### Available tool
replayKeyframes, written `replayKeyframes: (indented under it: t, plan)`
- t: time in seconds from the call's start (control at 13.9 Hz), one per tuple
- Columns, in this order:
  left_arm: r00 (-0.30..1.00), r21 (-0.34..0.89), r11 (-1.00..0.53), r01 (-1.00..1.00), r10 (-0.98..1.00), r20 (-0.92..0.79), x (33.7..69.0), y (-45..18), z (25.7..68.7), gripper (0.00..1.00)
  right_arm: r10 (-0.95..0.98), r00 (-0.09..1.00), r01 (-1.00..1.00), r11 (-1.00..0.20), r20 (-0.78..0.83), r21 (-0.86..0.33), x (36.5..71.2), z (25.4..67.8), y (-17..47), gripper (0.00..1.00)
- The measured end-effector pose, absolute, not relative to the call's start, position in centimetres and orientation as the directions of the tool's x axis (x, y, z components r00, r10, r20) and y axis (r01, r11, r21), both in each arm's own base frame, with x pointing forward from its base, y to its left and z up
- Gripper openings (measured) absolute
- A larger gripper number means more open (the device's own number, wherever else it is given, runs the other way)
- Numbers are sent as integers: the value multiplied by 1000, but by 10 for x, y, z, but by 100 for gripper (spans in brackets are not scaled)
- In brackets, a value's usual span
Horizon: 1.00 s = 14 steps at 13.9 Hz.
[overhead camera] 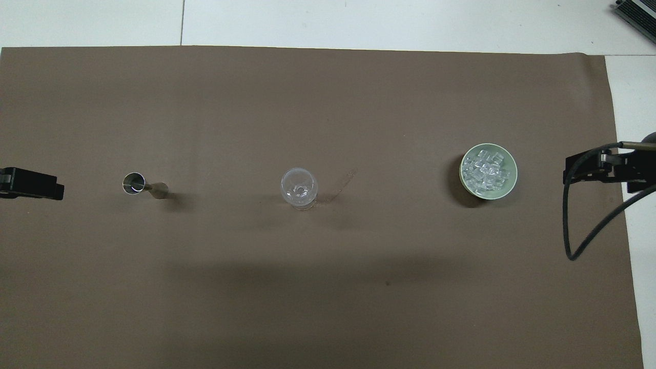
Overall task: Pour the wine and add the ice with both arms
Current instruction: 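Open the left gripper and move it toward the silver shot cup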
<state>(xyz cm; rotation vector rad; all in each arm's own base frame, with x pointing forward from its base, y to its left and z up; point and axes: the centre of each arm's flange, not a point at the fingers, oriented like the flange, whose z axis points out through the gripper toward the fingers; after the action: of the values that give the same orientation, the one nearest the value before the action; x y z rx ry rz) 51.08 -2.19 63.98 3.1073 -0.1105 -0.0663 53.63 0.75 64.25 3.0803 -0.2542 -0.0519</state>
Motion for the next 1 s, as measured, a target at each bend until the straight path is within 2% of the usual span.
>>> replayKeyframes:
  t: [0.14,0.43,1.0]
  plan:
    - [998,40,-999,-15,-17,-63,511,-17,629,100,-165,986,-163,-985,-29,53,536,643,8,100]
    - [966,96,-965,244,232,-114,521,-16,600,100,-165,986,-163,-985,-29,53,536,643,8,100]
    - [756,258,-718,647,558,-343,555,22,545,100,-165,986,-163,-985,-29,53,536,643,7,100]
